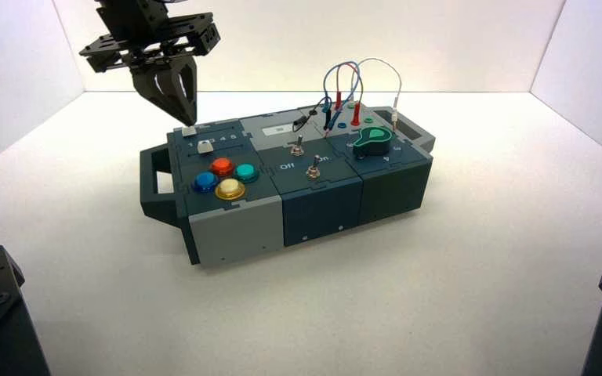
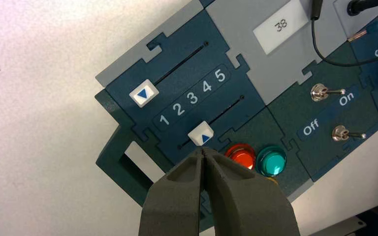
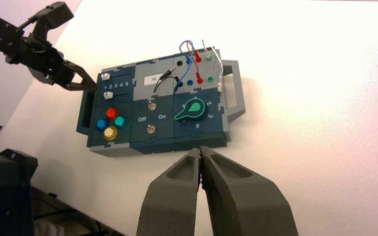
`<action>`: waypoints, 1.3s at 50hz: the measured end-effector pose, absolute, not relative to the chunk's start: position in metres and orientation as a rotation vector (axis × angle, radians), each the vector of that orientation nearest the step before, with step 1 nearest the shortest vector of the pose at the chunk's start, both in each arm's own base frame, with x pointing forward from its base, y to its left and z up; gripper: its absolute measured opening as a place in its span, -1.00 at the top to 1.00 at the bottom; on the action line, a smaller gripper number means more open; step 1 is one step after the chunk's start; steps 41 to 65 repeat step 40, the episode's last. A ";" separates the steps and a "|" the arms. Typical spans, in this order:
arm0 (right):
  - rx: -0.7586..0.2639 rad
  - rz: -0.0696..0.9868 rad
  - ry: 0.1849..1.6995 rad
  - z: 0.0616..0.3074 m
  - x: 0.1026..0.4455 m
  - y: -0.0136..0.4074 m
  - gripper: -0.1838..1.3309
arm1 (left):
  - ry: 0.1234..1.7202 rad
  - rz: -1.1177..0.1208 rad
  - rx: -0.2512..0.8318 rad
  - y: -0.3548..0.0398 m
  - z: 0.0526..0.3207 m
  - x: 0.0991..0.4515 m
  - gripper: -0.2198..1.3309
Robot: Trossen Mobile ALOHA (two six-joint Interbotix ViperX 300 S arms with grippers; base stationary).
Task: Move the bottom slider to position 2.
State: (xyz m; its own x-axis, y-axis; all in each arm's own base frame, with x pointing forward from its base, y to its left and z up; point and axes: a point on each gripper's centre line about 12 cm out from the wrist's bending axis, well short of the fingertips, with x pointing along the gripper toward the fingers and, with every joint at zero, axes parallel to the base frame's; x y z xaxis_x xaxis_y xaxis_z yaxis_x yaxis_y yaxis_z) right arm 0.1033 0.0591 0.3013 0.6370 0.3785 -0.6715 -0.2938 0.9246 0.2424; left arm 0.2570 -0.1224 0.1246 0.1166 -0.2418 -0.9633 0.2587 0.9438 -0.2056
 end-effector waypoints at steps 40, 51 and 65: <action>0.095 0.369 0.817 0.289 0.104 0.058 0.91 | 1.322 -0.414 0.026 -0.133 0.150 0.259 0.93; 0.095 0.369 0.817 0.289 0.104 0.058 0.91 | 1.322 -0.414 0.026 -0.133 0.150 0.259 0.93; 0.095 0.369 0.817 0.289 0.104 0.058 0.91 | 1.322 -0.414 0.026 -0.133 0.150 0.259 0.93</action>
